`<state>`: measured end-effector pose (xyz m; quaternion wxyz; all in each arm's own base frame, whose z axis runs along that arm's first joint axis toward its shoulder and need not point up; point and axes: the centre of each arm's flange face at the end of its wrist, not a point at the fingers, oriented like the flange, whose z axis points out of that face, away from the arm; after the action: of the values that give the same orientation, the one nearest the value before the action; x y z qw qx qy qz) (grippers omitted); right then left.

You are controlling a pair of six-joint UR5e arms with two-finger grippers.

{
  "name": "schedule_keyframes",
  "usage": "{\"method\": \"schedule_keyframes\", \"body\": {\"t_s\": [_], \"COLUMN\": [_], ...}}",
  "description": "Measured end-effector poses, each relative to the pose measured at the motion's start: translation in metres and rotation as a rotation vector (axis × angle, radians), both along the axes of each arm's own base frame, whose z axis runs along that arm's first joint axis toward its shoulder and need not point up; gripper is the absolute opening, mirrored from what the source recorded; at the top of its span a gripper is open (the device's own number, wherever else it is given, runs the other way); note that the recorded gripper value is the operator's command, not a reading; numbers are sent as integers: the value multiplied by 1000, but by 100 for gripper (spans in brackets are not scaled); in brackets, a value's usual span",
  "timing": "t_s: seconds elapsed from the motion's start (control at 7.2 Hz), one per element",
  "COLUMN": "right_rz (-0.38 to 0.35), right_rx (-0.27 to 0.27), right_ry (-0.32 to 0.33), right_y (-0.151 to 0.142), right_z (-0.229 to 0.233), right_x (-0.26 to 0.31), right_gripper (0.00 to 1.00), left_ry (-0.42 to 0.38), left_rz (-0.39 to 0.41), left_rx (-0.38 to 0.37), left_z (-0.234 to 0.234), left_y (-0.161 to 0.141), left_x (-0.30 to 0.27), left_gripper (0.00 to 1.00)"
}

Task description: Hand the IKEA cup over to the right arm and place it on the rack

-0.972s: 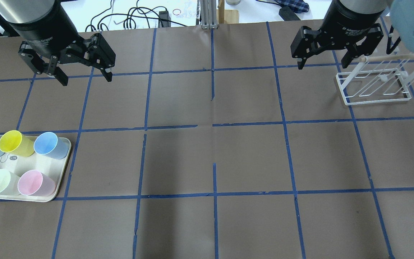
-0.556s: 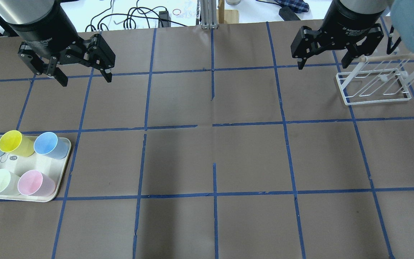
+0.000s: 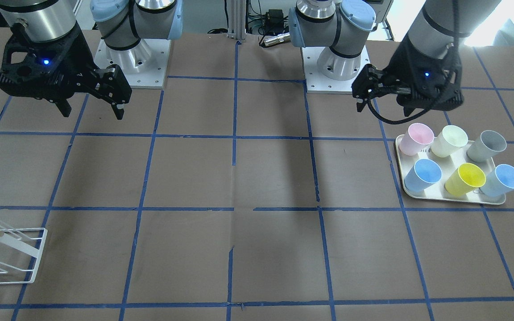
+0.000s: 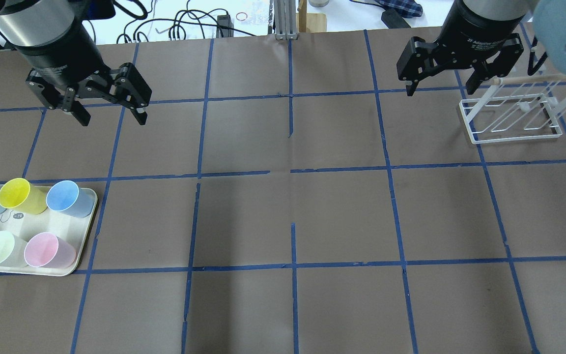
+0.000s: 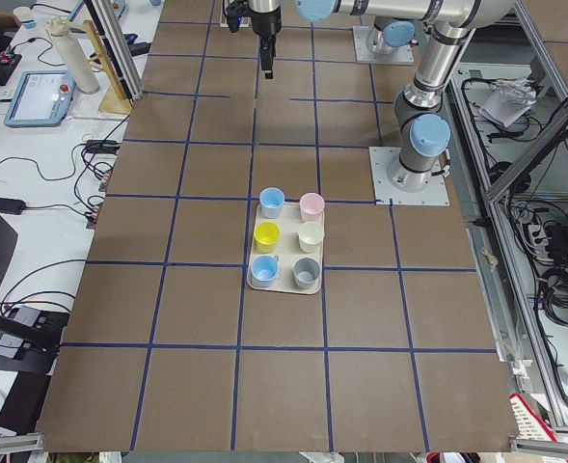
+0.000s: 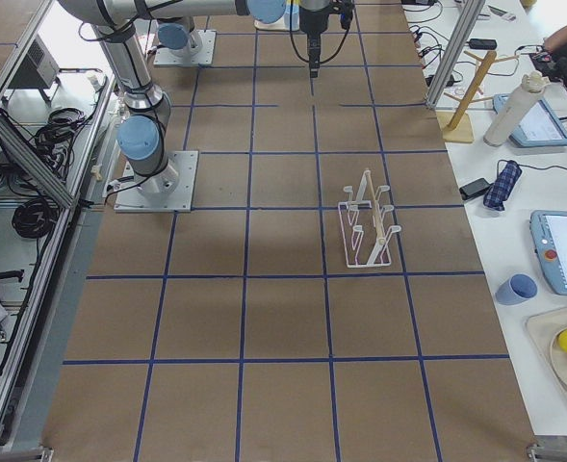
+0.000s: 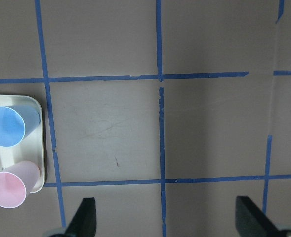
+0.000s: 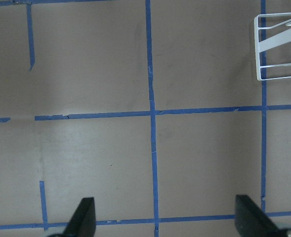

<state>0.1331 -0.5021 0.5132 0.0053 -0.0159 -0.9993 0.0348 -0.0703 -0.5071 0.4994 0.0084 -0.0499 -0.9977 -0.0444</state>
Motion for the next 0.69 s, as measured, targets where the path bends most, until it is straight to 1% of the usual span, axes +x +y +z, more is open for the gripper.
{"method": "schedule_keyframes", "body": {"t_s": [0.14, 0.42, 0.69], "right_rz": [0, -1, -1], "right_rx": [-1, -3, -5], "right_ry": [0, 0, 1], "right_y": [0, 0, -1], "right_z": [0, 0, 0], "right_x": [0, -1, 0], "right_gripper": [100, 100, 100], "left_ry": [15, 28, 24], "left_rz": [-45, -169, -302], "left_rx": [12, -19, -58], "left_z": [-18, -76, -132], "left_y": [-14, -37, -43], "left_x": [40, 119, 181], "left_gripper": [100, 100, 100]}}
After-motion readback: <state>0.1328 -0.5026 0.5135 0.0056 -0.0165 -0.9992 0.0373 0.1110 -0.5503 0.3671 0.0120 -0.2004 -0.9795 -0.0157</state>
